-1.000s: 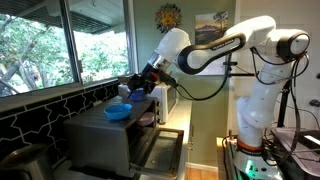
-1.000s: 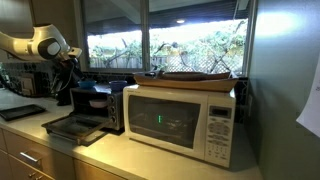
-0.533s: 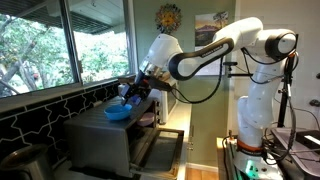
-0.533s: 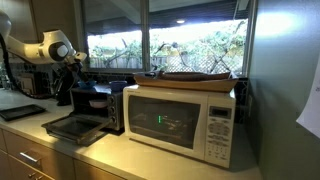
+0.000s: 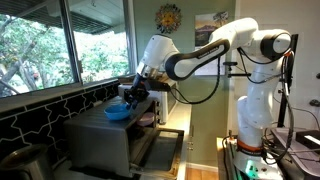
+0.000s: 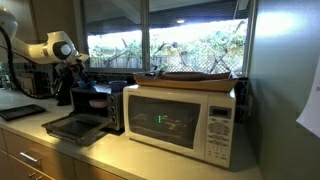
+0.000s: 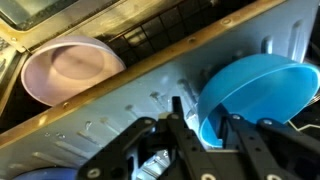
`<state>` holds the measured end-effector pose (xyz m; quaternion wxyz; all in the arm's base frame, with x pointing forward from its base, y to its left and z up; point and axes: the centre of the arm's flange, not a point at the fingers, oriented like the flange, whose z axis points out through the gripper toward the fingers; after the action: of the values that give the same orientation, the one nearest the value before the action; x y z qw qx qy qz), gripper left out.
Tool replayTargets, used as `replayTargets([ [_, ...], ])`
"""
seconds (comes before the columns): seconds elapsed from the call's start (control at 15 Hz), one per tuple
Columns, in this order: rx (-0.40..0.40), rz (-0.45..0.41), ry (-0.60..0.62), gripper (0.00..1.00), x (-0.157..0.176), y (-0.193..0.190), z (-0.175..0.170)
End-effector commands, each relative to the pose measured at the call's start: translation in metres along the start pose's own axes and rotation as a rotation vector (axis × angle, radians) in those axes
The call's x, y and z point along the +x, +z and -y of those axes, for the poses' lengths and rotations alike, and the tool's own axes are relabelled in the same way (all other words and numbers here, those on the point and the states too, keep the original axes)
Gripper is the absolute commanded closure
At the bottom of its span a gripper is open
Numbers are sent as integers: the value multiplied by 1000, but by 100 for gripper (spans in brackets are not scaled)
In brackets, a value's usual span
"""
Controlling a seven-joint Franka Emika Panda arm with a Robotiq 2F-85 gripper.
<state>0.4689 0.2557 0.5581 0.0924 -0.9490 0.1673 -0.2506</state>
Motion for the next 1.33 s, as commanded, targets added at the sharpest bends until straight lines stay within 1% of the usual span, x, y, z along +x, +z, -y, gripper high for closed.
replayTargets([
  [0.0, -13, 4, 34, 96, 6, -8, 6],
  [0.07, -11, -2, 40, 99, 7, -13, 5],
  [0.13, -3, -5, 46, 100, 8, -17, 5],
  [0.33, 8, -15, 38, 99, 6, -31, 4],
  [0.53, 7, -7, 41, 99, 4, -32, 3],
  [0.67, 23, -8, 35, 99, 1, -34, 2],
  [0.87, 95, -6, -24, 99, -12, -44, -3],
  [1.27, 285, 39, -268, 99, -60, -60, -13],
])
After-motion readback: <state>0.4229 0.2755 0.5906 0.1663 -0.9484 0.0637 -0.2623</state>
